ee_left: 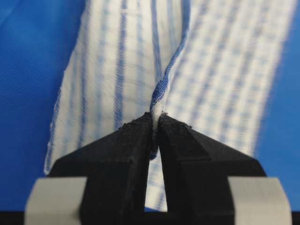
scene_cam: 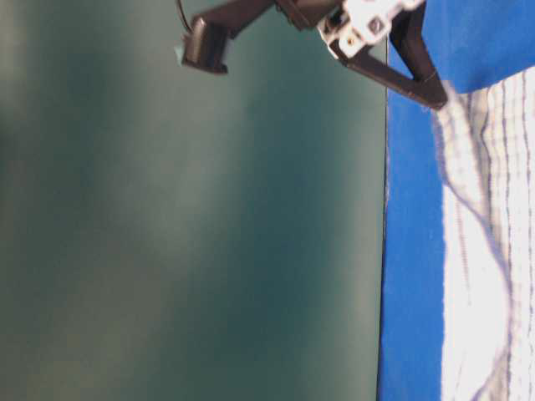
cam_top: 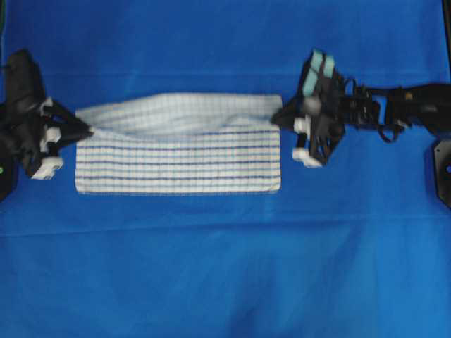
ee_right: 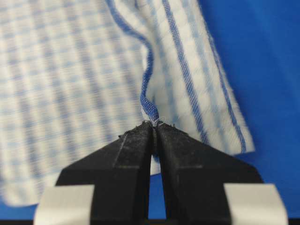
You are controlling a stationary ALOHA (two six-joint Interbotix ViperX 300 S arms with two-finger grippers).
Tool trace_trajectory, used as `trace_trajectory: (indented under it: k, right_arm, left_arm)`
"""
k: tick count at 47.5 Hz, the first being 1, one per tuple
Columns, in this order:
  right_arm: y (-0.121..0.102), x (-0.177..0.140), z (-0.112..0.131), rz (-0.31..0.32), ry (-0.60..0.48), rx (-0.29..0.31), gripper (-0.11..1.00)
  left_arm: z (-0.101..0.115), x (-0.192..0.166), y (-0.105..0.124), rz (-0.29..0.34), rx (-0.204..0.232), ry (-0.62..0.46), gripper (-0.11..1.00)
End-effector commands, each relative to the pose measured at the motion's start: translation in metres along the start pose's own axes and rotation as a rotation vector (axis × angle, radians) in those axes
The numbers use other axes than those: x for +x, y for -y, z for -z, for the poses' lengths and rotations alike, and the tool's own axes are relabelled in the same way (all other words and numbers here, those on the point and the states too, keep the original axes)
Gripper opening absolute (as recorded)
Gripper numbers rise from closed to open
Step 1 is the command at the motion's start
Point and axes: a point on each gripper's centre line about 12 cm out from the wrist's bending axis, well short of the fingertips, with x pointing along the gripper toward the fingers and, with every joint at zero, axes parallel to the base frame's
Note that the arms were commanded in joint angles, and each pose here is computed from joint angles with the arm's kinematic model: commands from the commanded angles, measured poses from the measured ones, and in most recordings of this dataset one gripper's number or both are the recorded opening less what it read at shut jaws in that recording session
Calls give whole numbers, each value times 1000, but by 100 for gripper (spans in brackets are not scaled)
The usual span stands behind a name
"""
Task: Fold the blue towel.
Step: 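Pull both top corners down toward the bottom edge, folding the towel in half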
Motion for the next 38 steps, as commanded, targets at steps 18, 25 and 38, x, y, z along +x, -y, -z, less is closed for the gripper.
trace_trajectory:
  k: [18, 25, 38]
  right_arm:
    - [-50, -20, 5, -127, 15, -9, 5]
    - [-51, -19, 7, -127, -7, -7, 5]
    - [-52, -17, 5, -126, -10, -6, 5]
  left_arm:
    - [11, -24, 32, 150, 74, -41, 3]
    - [13, -21, 33, 147, 72, -58, 3]
    - [20, -12, 31, 130, 58, -102, 3]
